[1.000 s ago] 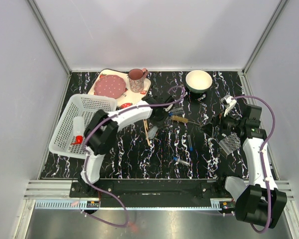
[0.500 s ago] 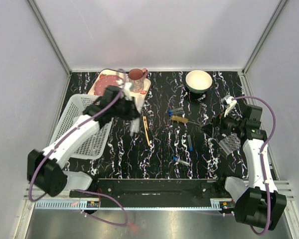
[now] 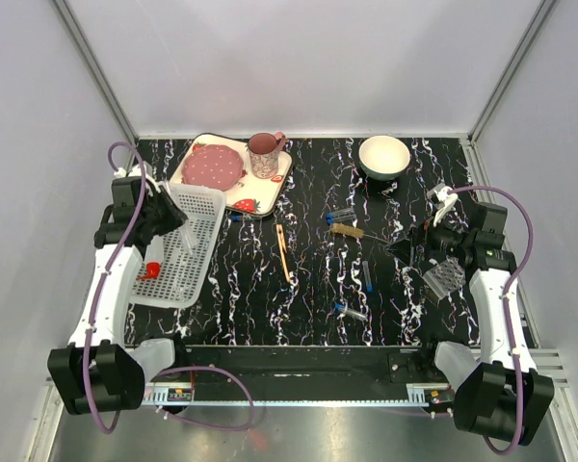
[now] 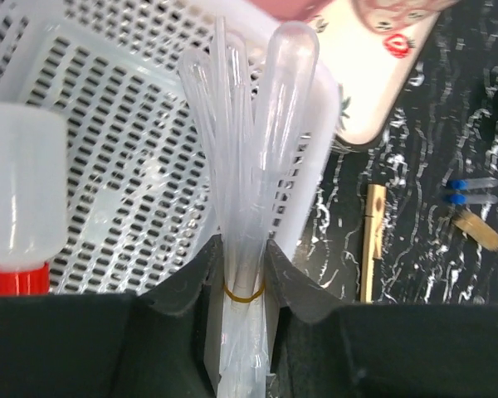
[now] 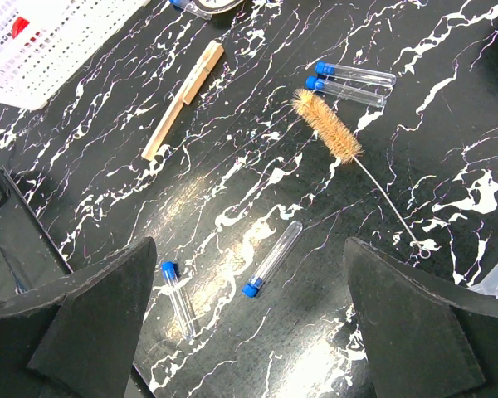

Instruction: Organize the chemistry lab equipment

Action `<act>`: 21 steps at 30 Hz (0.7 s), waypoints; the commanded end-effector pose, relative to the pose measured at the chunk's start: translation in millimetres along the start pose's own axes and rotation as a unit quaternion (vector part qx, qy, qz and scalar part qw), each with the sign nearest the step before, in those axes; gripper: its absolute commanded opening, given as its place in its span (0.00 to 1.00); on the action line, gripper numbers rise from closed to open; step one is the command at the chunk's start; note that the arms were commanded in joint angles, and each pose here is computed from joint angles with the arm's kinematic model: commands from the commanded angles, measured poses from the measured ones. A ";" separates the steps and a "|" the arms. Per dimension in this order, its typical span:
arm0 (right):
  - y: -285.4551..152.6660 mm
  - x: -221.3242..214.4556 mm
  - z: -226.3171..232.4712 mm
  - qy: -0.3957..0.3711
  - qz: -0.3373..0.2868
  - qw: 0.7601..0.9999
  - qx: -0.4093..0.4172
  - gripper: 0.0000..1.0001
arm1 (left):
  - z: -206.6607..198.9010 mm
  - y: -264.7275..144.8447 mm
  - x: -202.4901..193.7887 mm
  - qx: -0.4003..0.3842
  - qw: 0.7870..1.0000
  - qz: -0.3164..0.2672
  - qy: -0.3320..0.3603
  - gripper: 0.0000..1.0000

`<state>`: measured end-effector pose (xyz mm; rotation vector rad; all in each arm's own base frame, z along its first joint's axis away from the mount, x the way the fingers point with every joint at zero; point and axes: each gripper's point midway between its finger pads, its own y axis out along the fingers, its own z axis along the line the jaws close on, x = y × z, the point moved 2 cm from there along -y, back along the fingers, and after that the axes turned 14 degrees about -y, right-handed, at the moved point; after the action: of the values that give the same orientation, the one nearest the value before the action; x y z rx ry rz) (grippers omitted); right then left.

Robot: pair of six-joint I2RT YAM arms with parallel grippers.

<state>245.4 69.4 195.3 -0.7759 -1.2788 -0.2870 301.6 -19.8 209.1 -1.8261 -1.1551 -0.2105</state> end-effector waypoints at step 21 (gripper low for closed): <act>-1.0 4.2 2.2 -0.013 -0.012 1.000 0.009 1.00 | 3.2 -17.0 -1.7 -0.045 0.998 -0.034 0.018 0.99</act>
<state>245.3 69.4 195.2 -0.7757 -1.2811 -0.2851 286.3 9.3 197.9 -1.6827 -1.2494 -0.1419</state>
